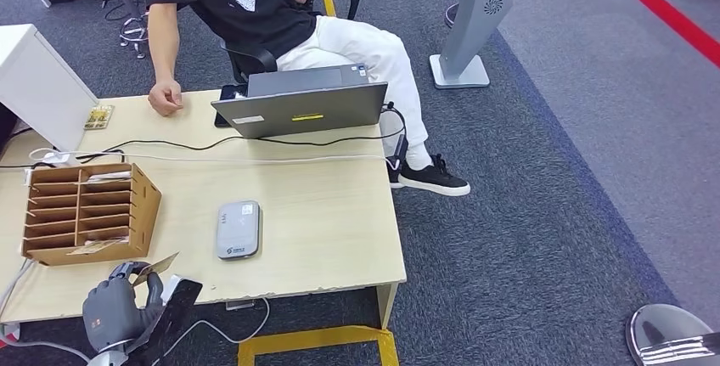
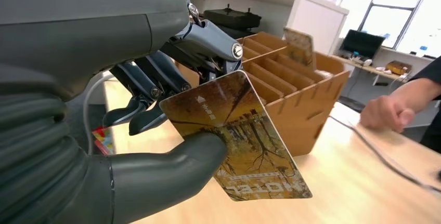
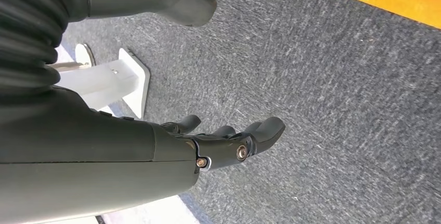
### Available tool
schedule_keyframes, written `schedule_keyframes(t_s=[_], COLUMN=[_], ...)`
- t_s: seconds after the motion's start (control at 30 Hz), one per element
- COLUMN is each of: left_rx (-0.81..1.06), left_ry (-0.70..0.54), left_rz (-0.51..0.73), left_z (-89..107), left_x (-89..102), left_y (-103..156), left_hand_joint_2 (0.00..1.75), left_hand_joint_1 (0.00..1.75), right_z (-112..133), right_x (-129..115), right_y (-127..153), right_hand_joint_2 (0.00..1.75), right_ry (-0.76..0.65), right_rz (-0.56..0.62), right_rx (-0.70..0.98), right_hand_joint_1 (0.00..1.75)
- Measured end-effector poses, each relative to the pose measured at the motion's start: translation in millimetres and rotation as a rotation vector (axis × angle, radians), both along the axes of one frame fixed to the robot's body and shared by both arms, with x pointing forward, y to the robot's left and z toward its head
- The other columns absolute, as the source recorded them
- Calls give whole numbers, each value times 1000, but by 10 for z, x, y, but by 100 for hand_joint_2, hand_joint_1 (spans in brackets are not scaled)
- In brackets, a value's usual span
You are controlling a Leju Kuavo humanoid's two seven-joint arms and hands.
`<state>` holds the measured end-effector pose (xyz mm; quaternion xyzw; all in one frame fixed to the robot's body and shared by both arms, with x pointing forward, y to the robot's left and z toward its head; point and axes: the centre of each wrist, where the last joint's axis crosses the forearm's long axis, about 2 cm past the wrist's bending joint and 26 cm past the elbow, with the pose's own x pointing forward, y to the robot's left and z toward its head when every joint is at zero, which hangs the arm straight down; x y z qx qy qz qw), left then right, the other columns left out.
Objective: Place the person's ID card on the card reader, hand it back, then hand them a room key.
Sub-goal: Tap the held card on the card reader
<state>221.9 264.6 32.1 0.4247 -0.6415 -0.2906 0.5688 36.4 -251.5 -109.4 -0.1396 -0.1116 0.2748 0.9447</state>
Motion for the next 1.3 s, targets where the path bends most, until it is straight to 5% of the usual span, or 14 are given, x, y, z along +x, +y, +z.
schedule_keyframes(t_s=[0.3, 0.63, 0.93, 1.3], left_rx=[38, 31, 16, -57], left_ry=[9, -193, -269, -227], left_rz=[-21, -66, -128, -210], left_z=[-53, 492, 737, 663], left_x=[31, 572, 744, 757], left_y=[33, -165, -398, -731], left_hand_joint_2=[175, 175, 175, 175], left_hand_joint_1=[175, 175, 175, 175], right_z=[0, 1, 3, 11], right_x=[-1, 12, 26, 64], right_y=[1, 2, 8, 44], right_hand_joint_2=[175, 175, 175, 175], right_ry=[4, 3, 5, -3], right_rz=[12, 25, 28, 23], right_rx=[2, -3, -6, -12], right_hand_joint_1=[0, 0, 0, 0])
